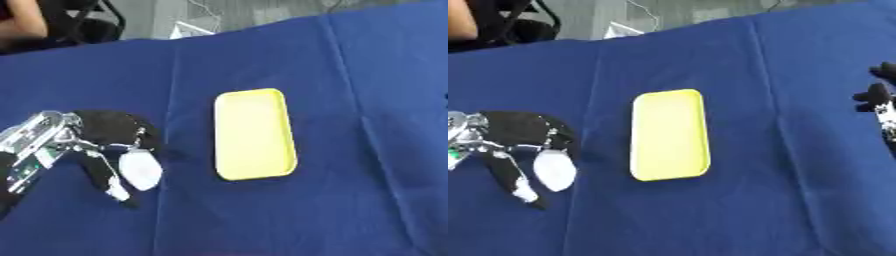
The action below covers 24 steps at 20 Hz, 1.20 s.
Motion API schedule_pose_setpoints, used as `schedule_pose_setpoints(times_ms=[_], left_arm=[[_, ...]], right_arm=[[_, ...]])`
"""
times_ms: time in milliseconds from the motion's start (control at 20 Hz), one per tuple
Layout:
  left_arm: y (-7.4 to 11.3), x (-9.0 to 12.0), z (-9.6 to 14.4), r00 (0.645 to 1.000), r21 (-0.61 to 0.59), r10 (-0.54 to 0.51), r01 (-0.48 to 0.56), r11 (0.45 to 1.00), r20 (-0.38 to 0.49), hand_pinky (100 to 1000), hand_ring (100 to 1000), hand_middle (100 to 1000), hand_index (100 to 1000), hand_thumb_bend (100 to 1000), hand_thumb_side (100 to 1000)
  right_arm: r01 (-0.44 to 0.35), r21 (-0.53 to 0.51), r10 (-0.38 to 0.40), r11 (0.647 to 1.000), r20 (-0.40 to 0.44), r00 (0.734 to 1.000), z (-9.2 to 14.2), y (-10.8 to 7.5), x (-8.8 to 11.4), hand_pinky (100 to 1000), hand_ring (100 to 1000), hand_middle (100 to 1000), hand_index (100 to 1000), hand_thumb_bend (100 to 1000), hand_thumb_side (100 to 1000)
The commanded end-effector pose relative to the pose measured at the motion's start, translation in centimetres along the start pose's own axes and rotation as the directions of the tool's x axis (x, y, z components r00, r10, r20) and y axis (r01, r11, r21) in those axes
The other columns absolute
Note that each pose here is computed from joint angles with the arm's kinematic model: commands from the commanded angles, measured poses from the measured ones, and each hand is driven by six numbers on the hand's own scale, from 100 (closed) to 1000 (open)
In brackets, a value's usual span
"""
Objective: Pick up objects on the table and place them in the box.
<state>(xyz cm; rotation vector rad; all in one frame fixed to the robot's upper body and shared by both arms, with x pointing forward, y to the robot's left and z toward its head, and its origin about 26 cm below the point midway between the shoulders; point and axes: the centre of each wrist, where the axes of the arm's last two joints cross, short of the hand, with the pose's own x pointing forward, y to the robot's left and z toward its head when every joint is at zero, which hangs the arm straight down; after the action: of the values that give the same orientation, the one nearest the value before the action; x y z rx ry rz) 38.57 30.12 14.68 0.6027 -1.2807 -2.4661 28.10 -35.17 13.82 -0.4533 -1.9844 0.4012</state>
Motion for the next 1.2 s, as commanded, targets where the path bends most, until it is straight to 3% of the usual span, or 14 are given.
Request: schedule_pose_setpoints(times_ms=[50, 150, 300, 350, 450, 650, 900, 1200], left_arm=[[0.3, -0.8, 1.3, 0.998, -0.058, -0.059, 0.059, 0.997, -0.004, 866, 857, 730, 847, 728, 654], [0.2, -0.9, 1.3, 0.997, -0.046, -0.072, 0.071, 0.996, -0.027, 802, 764, 670, 798, 712, 511], [0.0, -0.8, 1.0, 0.994, -0.027, -0.096, 0.095, 0.995, -0.057, 736, 675, 630, 770, 694, 412], [-0.1, -0.8, 1.0, 0.992, -0.016, -0.104, 0.103, 0.995, -0.069, 597, 521, 547, 685, 647, 321], [-0.2, -0.7, 0.8, 0.989, 0.018, -0.117, 0.119, 0.993, -0.095, 484, 420, 470, 603, 575, 281], [-1.0, -0.7, 0.5, 0.983, 0.094, -0.119, 0.132, 0.987, -0.138, 340, 281, 349, 472, 474, 204], [-1.6, -0.9, 0.2, 0.979, 0.187, -0.101, 0.134, 0.973, -0.176, 243, 195, 260, 347, 443, 195], [-2.4, -1.0, 0.0, 0.977, 0.21, -0.096, 0.136, 0.968, -0.192, 240, 183, 248, 334, 434, 191]], right_arm=[[-0.022, -0.001, 0.022, 1.0, 0.029, 0.999, -0.4, -0.7, 0.7, 670, 694, 887, 963, 333, 789], [-0.021, -0.002, 0.021, 1.0, 0.029, 0.999, -0.4, -0.7, 0.7, 670, 694, 887, 963, 333, 788], [-0.021, -0.002, 0.021, 1.0, 0.03, 0.999, -0.4, -0.7, 0.7, 670, 694, 887, 962, 333, 788], [-0.021, -0.002, 0.021, 1.0, 0.03, 0.999, -0.4, -0.7, 0.7, 670, 693, 887, 962, 333, 788], [-0.02, -0.003, 0.02, 1.0, 0.03, 0.999, -0.4, -0.7, 0.7, 670, 693, 887, 962, 333, 788], [-0.02, -0.002, 0.02, 1.0, 0.03, 0.999, -0.4, -0.7, 0.7, 670, 693, 887, 963, 332, 788], [-0.019, -0.003, 0.019, 1.0, 0.031, 0.999, -0.4, -0.7, 0.7, 670, 693, 887, 963, 332, 788], [-0.019, -0.004, 0.019, 1.0, 0.031, 0.999, -0.4, -0.7, 0.7, 670, 693, 888, 963, 332, 788]])
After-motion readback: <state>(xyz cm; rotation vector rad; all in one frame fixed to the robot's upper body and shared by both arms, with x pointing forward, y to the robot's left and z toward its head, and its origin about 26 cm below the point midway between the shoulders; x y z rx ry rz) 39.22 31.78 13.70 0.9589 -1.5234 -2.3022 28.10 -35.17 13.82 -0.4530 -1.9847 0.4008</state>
